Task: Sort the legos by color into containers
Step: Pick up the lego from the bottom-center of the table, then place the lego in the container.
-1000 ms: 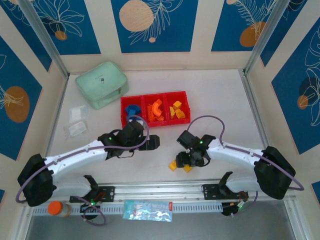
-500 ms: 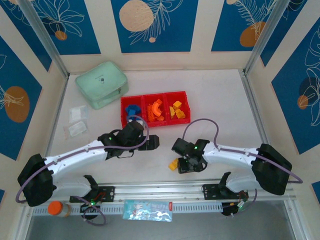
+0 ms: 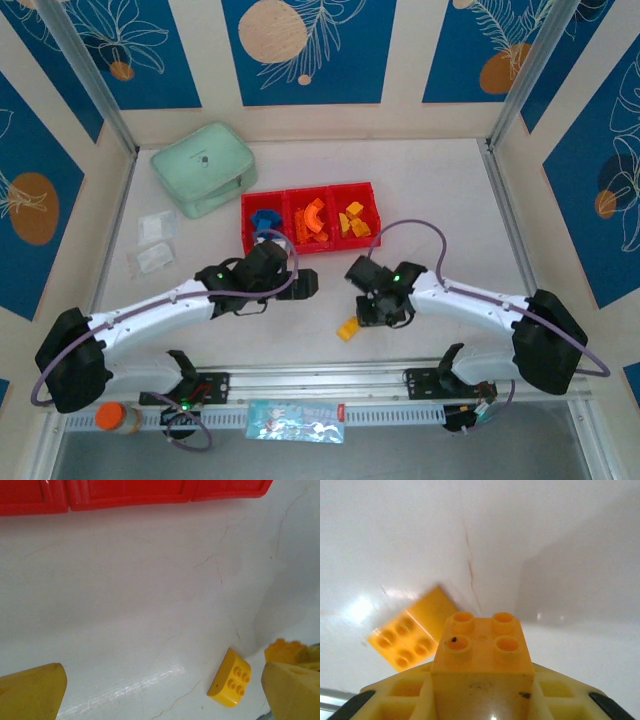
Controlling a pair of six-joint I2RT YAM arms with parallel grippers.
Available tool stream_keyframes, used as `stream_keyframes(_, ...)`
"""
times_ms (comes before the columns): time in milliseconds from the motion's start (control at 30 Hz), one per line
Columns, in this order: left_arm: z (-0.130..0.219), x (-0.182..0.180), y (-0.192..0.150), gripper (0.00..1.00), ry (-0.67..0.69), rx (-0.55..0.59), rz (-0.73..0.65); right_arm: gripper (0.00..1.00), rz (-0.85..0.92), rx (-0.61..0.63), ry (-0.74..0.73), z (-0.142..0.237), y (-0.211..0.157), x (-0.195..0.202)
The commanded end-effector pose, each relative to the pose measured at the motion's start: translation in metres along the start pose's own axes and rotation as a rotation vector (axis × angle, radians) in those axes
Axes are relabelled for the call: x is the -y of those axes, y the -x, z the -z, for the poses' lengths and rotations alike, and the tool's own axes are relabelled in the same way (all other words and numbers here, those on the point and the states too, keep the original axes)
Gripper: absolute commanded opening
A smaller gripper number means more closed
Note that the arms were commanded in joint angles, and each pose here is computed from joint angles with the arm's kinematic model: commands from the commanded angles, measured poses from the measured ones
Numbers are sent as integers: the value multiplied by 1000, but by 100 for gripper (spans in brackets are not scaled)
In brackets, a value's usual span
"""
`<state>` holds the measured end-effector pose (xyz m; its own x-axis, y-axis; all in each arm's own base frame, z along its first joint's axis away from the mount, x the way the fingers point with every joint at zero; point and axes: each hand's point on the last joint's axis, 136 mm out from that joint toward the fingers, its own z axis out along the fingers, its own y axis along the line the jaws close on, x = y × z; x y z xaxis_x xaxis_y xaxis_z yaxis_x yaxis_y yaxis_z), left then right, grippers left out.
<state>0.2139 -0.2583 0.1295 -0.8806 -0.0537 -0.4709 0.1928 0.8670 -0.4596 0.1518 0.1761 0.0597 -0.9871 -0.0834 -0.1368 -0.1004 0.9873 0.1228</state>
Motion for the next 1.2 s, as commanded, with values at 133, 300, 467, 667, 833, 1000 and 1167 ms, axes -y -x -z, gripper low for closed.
stream_keyframes(133,17,12,39,99,9,94,-49,31,-22,207,68,38,102,3)
stream_keyframes(300,20,12,59,99,22,116,-50,31,-38,287,94,45,175,1)
stream_keyframes(467,23,9,76,99,27,148,-44,32,-37,330,68,41,238,2)
stream_keyframes(667,21,6,87,99,29,154,-32,36,-49,338,26,25,295,6)
stream_keyframes(833,24,7,89,99,33,149,-42,49,-43,324,10,17,312,6)
stream_keyframes(1000,27,7,88,99,30,149,-44,57,-35,354,25,36,307,4)
stream_keyframes(1167,27,6,83,99,16,139,-38,60,-16,377,53,59,279,-1)
